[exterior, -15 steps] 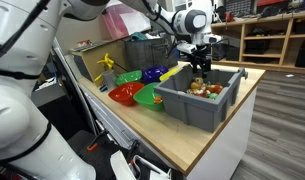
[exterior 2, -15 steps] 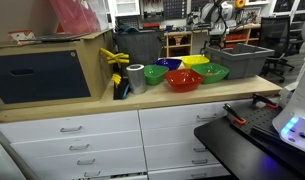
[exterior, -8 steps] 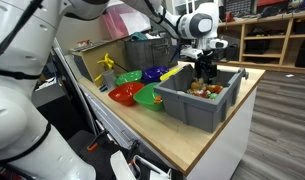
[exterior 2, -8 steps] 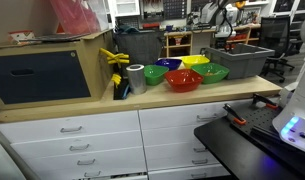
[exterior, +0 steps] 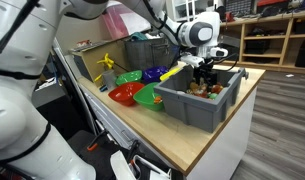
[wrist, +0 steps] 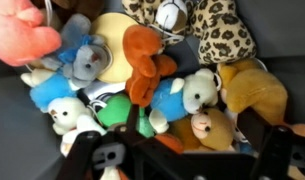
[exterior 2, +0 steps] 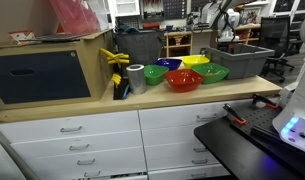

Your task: Remove the toys from the grey object

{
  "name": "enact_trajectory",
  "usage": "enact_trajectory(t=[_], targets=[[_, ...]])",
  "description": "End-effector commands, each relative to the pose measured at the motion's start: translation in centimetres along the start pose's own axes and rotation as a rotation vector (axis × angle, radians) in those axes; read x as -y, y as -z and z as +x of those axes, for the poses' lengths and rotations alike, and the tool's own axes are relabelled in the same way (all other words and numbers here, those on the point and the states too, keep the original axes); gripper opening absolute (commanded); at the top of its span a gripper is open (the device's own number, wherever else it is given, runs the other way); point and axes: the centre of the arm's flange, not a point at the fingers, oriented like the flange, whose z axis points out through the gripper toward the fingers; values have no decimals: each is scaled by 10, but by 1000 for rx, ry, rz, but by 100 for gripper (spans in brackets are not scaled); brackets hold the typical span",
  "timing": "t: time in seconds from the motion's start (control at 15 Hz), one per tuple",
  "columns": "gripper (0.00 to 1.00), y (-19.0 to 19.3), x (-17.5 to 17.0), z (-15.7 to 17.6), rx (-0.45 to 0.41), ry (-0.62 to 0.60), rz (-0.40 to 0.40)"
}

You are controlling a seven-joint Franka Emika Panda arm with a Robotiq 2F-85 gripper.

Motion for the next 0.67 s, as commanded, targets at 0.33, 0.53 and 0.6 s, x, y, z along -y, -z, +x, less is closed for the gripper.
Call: enact_trajectory(t=[0.33, 0.53, 0.6], targets=[[31, 32, 13, -30, -21, 130, -4], [9, 50, 23, -35, -38, 154, -2], [3, 54, 25, -38, -40, 163, -1]])
